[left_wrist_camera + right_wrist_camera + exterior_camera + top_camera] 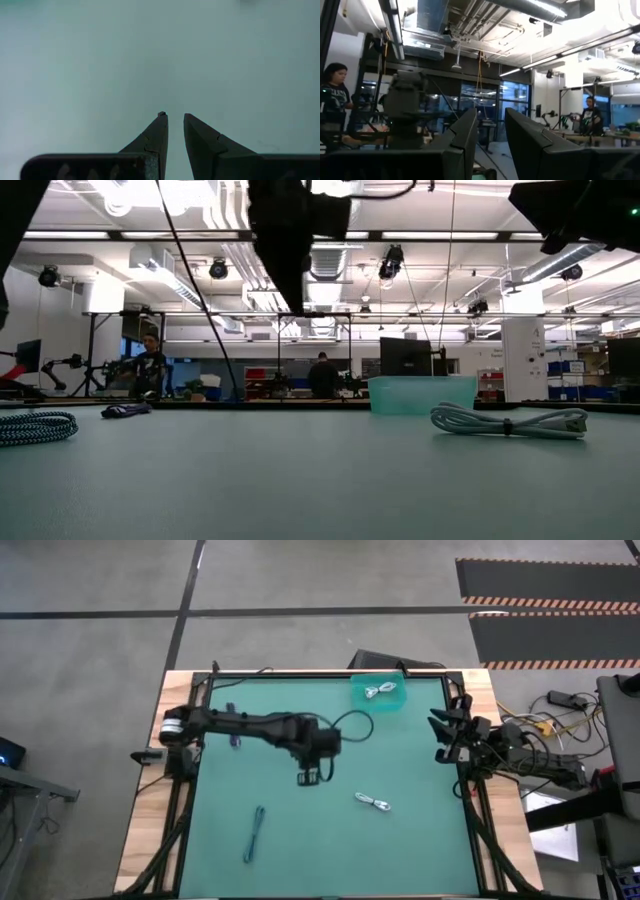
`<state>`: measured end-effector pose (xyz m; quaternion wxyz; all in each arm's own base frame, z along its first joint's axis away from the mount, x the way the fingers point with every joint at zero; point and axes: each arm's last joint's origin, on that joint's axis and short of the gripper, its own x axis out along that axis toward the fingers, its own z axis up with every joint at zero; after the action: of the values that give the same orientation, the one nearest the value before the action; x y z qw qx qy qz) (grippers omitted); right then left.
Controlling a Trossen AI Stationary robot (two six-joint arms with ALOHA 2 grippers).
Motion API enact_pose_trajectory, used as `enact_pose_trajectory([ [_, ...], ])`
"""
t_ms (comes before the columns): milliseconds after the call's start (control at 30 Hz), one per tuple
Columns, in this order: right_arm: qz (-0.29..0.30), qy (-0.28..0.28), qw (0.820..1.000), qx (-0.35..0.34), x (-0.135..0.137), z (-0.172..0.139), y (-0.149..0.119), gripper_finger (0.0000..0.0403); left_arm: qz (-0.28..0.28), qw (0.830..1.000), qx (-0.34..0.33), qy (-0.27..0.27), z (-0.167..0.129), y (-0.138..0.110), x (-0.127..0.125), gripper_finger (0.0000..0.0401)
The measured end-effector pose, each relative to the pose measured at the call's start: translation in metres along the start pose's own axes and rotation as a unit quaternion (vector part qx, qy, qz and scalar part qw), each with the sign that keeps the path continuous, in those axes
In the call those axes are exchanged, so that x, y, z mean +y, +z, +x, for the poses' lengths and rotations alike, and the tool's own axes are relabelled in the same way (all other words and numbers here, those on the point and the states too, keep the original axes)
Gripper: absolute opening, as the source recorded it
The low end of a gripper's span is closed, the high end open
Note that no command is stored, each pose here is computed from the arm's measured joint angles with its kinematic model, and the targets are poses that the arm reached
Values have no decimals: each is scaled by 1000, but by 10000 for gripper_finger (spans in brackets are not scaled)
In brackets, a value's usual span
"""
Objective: Pick and place USB-C Cables
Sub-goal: Put the white charger cable into the blue bin
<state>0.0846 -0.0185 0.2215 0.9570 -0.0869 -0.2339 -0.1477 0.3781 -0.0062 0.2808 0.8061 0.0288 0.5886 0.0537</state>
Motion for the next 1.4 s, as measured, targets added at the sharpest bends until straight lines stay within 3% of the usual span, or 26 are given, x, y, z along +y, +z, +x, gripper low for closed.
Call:
enact_pose_trajectory([
  [200, 37, 4, 999, 21, 1, 4, -5, 93, 6, 997, -81, 7, -11, -31, -11, 45],
  [400, 64, 7, 997, 50, 2, 12, -7, 93, -10, 981, -193, -1, -25, -61, -8, 45],
  [500, 70, 10, 995, 64, 2, 20, -3, 93, -29, 975, -218, -6, -29, -76, -6, 45],
  [600, 72, 11, 994, 82, 3, 30, 0, 93, -71, 974, -214, -16, -30, -90, -5, 45],
  [800, 61, 21, 979, 192, 8, 60, -14, 93, -134, 973, -186, -27, -21, -117, -5, 45],
  [1067, 50, 57, 952, 297, 19, 92, -8, 93, -146, 972, -181, -31, -15, -132, -5, 45],
  [1400, 73, 105, 895, 427, 47, 119, -5, 93, -142, 973, -181, -28, -14, -133, -5, 45],
])
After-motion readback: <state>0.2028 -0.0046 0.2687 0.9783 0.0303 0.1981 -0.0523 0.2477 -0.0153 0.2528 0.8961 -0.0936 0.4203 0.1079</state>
